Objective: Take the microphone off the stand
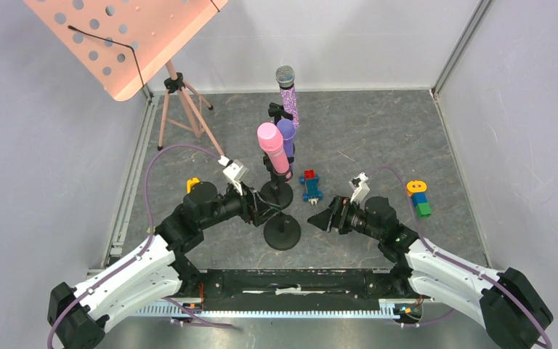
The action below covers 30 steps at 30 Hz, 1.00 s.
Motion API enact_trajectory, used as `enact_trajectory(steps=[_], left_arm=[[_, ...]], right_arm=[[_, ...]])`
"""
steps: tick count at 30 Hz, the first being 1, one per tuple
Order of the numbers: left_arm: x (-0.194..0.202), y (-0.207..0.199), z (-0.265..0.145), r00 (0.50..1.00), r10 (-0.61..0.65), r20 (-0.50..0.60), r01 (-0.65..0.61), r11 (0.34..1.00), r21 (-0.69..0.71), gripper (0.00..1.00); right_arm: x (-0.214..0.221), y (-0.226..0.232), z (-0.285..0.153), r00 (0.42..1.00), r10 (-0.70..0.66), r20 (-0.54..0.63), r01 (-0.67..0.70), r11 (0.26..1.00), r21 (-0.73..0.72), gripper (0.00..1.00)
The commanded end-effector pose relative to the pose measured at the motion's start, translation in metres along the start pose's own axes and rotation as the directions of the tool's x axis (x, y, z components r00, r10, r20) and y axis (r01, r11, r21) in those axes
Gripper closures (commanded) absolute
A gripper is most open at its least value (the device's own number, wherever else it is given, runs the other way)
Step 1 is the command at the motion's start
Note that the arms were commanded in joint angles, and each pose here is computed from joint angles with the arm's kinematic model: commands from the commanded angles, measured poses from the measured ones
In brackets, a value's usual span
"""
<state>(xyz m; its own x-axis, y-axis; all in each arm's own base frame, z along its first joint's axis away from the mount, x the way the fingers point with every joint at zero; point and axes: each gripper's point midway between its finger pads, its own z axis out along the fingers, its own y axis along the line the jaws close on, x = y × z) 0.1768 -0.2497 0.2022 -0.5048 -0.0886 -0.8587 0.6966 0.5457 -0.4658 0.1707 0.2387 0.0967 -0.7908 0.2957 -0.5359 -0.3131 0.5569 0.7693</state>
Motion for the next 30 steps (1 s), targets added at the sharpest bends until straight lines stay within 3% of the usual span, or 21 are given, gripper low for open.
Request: enact_trajectory(steps=[1, 11, 19, 26, 30], left_arm=[[-0.031, -0.020, 0.003, 0.993, 0.076, 0.091, -0.083, 0.994, 0.072, 0.27], [-0.033, -0.026, 0.013, 0.989, 0.104, 0.102, -0.113, 0.989, 0.091, 0.35], [-0.035, -0.022, 0.026, 0.982, 0.168, 0.081, -0.174, 0.982, 0.079, 0.55], [-0.034, -0.026, 0.021, 0.978, 0.183, 0.102, -0.192, 0.977, 0.090, 0.82], [-0.035, -0.032, 0.020, 0.968, 0.208, 0.142, -0.222, 0.971, 0.092, 0.87]], right_arm=[[-0.014, 0.015, 0.000, 0.999, 0.019, 0.048, -0.018, 0.999, -0.030, 0.12], [-0.015, 0.015, -0.001, 0.997, 0.042, 0.059, -0.040, 0.999, -0.034, 0.12], [-0.014, 0.019, 0.000, 0.997, 0.061, 0.045, -0.059, 0.997, -0.051, 0.14], [-0.014, 0.024, 0.000, 0.996, 0.082, 0.042, -0.079, 0.994, -0.077, 0.16], [-0.013, 0.024, 0.001, 0.996, 0.083, 0.037, -0.080, 0.994, -0.077, 0.16]])
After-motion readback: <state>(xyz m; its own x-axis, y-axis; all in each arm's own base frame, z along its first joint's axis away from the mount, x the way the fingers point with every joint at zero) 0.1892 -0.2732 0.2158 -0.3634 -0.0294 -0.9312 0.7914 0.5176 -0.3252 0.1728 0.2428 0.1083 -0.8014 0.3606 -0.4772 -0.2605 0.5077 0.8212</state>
